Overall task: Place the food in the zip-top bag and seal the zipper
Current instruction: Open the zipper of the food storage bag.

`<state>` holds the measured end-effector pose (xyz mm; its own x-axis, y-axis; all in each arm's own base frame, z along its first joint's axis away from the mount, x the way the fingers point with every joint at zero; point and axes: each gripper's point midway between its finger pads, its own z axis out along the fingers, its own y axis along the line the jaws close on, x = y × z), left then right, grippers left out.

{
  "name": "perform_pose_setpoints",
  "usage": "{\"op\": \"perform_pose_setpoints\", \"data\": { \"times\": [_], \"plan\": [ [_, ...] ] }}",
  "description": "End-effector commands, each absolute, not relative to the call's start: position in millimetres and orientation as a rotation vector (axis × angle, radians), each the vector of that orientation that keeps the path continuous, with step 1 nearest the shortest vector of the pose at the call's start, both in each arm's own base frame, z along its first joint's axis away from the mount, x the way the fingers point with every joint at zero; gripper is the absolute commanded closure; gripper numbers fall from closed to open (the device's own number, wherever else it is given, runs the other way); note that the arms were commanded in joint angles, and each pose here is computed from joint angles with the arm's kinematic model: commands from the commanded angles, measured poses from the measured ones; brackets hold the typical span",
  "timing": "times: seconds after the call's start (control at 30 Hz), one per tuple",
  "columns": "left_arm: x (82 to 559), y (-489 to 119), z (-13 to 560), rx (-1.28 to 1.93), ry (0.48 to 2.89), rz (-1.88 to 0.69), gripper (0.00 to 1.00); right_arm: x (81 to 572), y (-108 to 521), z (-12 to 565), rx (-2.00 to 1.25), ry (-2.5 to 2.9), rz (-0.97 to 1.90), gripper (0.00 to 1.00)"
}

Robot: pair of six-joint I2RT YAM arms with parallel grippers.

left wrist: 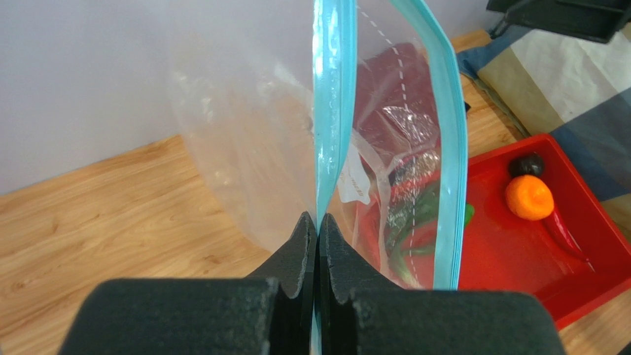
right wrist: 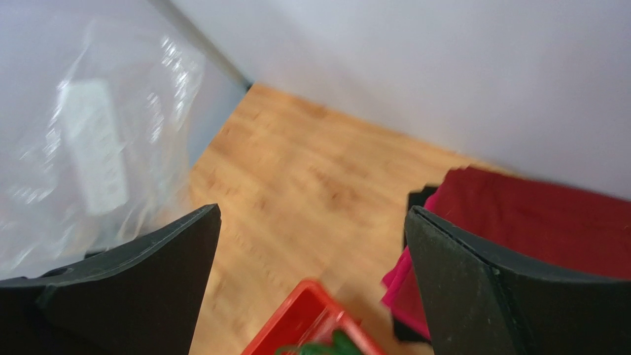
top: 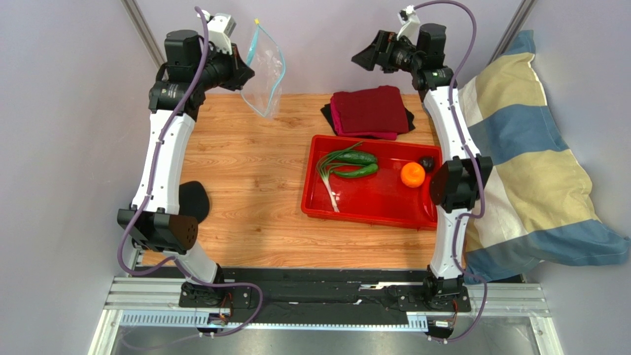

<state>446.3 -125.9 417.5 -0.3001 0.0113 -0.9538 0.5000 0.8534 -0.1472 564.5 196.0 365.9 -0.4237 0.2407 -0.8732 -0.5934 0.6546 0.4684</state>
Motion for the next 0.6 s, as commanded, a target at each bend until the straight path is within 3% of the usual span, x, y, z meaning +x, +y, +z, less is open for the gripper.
{"op": "perform_pose_setpoints", "data": {
  "times": [0.0,0.17,0.57],
  "plan": [
    [440.0,-107.0,427.2,0.308,1.837,-0.453,1.00,637.3,189.6,350.6,-0.133,1.631,0.902,0.00],
    [440.6,-96.8,401.7,0.250,1.907,-0.427,1.00,677.3,207.0,313.6,-0.056,1.574,0.895,0.00],
    [430.5,-102.3,331.8,0.190,2.084,-0.506,1.00,697.7,244.7,276.2,-0.014,1.488,0.956,0.00]
  ]
}}
